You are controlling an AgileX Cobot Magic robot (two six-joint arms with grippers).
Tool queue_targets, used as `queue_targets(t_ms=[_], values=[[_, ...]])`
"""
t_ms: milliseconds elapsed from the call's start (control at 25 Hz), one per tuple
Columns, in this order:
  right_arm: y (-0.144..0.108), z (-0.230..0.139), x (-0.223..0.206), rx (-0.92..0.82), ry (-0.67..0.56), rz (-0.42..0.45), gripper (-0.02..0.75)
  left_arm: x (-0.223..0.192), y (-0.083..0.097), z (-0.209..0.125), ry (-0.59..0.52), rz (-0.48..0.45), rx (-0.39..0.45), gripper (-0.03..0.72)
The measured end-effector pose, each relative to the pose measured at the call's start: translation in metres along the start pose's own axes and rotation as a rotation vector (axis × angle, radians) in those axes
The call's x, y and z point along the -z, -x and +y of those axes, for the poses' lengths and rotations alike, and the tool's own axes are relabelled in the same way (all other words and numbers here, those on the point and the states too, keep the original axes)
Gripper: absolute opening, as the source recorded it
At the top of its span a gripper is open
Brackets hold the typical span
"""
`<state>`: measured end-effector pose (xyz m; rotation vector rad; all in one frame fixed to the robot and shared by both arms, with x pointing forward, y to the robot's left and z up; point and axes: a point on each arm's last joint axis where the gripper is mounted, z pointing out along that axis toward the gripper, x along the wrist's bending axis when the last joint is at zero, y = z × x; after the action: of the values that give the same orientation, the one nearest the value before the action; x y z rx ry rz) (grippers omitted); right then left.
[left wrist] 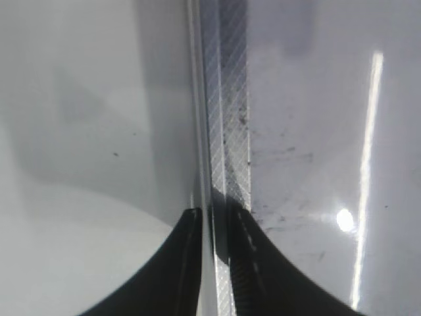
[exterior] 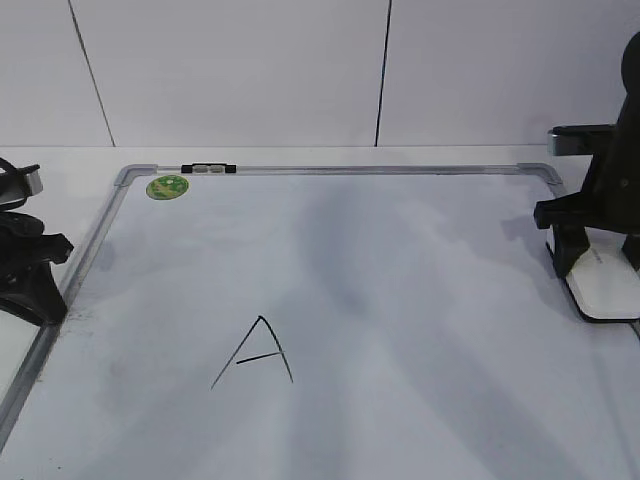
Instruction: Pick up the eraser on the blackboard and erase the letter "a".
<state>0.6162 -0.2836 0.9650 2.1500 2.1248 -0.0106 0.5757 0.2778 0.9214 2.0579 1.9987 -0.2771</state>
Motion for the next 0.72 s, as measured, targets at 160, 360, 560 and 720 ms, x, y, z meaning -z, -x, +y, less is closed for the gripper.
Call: queue_targets(t_ms=[160,360,560,720], values=[[0.005,0.0002,-0.0005,0.002,-0.001,-0.003,0.564,0.0,0.0,0.0,0.0,0.0,0.0,0.107],[0.0051,0.0005,-0.0005,0.018,0.001,-0.004,0.564,0.0,0.0,0.0,0.0,0.0,0.0,0.108],[0.005,0.0015,-0.0004,0.026,0.012,-0.003,0.564,0.0,0.0,0.0,0.0,0.0,0.0,0.108],[0.0049,0.0019,-0.0004,0.029,0.017,-0.002,0.564,0.0,0.0,0.0,0.0,0.0,0.0,0.108]])
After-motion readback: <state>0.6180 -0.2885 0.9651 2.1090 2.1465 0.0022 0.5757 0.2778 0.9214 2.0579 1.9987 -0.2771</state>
